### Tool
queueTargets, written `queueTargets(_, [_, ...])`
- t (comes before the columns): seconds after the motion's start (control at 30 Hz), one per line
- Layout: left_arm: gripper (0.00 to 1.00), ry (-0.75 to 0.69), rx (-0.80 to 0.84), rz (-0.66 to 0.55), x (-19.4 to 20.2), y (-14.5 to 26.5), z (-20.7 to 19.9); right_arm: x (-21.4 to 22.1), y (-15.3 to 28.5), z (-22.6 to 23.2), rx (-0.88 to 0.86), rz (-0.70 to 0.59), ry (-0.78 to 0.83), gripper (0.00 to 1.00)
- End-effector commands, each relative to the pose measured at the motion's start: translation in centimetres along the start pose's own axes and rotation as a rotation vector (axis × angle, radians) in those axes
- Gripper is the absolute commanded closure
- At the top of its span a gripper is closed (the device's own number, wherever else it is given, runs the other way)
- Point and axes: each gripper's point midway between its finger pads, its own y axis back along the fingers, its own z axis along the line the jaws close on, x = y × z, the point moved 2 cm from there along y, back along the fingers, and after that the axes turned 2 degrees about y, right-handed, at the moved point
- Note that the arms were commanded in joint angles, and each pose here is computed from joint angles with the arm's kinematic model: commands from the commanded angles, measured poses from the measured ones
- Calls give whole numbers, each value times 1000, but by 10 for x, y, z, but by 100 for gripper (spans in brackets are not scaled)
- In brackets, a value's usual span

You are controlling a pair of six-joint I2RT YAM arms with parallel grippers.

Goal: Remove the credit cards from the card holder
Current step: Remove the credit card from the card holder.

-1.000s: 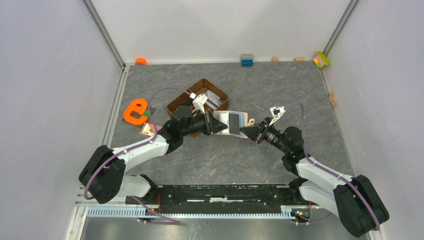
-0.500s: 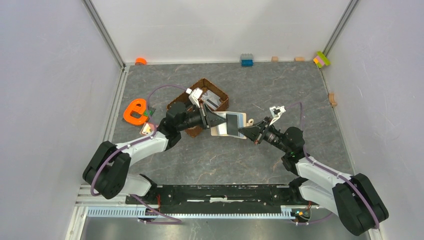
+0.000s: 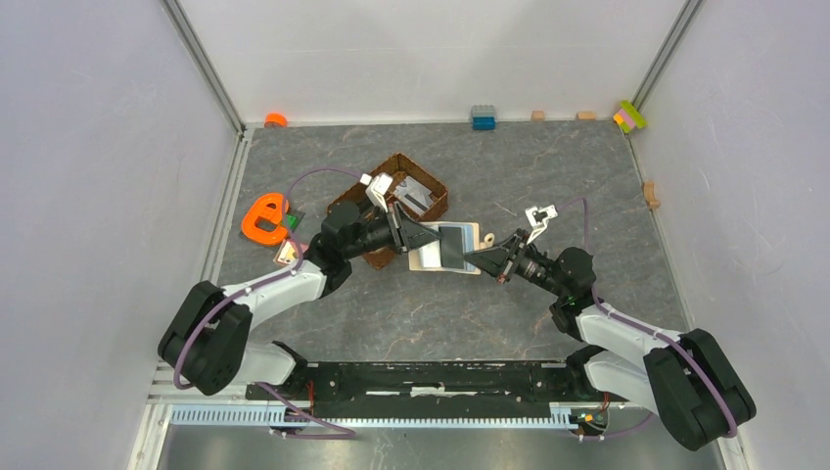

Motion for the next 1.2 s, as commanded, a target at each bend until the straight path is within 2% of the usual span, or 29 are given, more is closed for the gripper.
queueTargets(0.0, [74, -12, -39, -57, -10, 9, -1, -25, -4, 22, -89, -65, 69, 100])
queueTargets(0.13, [70, -15, -29, -40, -8, 9, -2, -26, -4, 21, -80, -67, 73, 100])
queueTargets(0.47, [79, 28, 104, 26, 0, 0, -16, -26, -4, 26, -112, -61, 60, 100])
queueTargets(0.73, [79, 30, 216, 31, 0, 2, -33, -30, -2, 32, -139, -65, 51, 100])
queueTargets(0.77, [80, 27, 236, 28, -1, 3, -36, -29, -2, 32, -139, -64, 50, 100])
queueTargets(0.83, [90, 25, 269, 24, -2, 5, -42, -30, -2, 31, -137, -65, 48, 100])
queueTargets(0.9, [97, 24, 293, 22, -2, 6, -47, -29, -2, 29, -133, -64, 47, 92])
queueTargets(0.93, [98, 25, 303, 20, -2, 7, -48, -30, -2, 29, -134, -65, 47, 84])
queueTargets(1.0, [98, 27, 305, 16, -3, 7, -48, -29, -1, 29, -138, -67, 46, 75])
queueTargets(1.1, [98, 35, 308, 20, -1, 7, -47, -29, -1, 31, -156, -67, 38, 68])
queueTargets(1.17, [98, 38, 315, 21, -1, 6, -48, -28, -1, 31, -162, -67, 31, 67])
